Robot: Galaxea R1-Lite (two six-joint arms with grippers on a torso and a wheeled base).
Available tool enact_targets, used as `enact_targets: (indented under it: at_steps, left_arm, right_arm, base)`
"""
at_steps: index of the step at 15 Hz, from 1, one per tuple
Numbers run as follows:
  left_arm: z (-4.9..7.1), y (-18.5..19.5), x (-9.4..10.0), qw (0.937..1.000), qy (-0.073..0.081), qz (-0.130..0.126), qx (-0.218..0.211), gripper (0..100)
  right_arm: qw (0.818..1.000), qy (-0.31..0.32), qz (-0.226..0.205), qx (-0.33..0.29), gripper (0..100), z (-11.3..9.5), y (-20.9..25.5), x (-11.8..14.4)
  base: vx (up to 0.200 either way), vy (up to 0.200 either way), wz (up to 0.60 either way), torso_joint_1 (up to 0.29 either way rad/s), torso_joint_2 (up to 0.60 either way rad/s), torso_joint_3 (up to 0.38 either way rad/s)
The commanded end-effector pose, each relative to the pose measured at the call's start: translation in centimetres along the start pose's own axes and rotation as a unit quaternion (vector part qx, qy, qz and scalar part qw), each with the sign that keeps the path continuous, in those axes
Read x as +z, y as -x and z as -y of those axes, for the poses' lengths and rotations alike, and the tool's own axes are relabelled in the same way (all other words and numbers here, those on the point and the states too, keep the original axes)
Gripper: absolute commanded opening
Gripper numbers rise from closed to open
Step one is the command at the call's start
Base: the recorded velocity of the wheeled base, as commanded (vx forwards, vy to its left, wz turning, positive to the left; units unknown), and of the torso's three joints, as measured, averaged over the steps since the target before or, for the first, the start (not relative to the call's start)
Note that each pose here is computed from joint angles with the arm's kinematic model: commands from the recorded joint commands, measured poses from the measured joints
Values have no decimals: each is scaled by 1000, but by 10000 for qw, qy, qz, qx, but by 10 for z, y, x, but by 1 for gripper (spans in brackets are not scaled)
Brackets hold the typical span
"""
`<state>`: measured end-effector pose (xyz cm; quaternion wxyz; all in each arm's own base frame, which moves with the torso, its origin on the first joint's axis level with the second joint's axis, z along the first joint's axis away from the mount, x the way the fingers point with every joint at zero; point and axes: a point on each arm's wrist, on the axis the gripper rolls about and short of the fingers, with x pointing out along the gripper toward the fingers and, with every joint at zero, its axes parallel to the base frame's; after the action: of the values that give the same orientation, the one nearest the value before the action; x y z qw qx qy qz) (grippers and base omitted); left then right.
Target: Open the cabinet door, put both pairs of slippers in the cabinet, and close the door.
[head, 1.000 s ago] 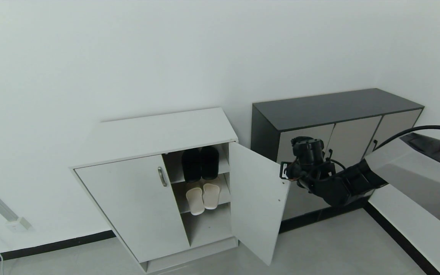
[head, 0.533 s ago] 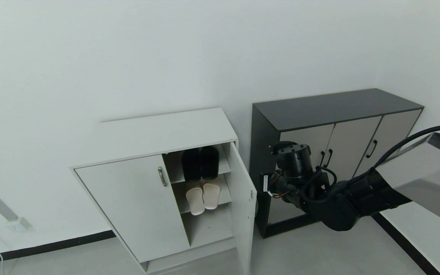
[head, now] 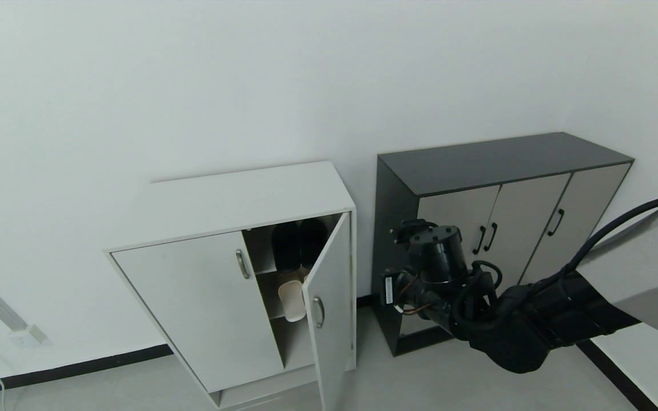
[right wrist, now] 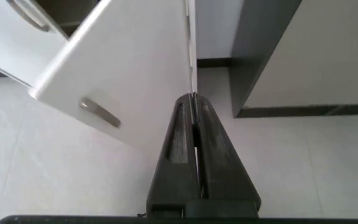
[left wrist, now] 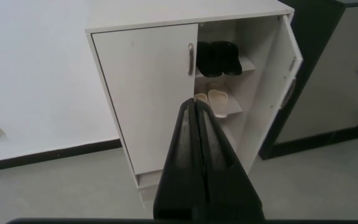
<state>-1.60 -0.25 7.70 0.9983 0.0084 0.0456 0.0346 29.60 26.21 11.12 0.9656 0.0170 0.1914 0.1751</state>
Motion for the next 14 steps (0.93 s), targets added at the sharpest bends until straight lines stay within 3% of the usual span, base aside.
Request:
enact_targets:
  at_steps: [1,6,14]
  left_arm:
    - [0,0,0,10000,-6,-7,-7,0]
    - [0,0,0,10000,-6,-7,1,0]
    - [0,0,0,10000,-7,1,1,0]
  right_arm:
    - [9999,56,-67,71,0,-4,4,-5]
    - [9998,30,-40,190,0,-3,4,-8]
    - [9975,97,-1,696,0,17,4,-20]
  base:
    - [0,0,600,7,2,7]
    - [0,0,600,2,2,2]
    - [0,0,0,0,0,0]
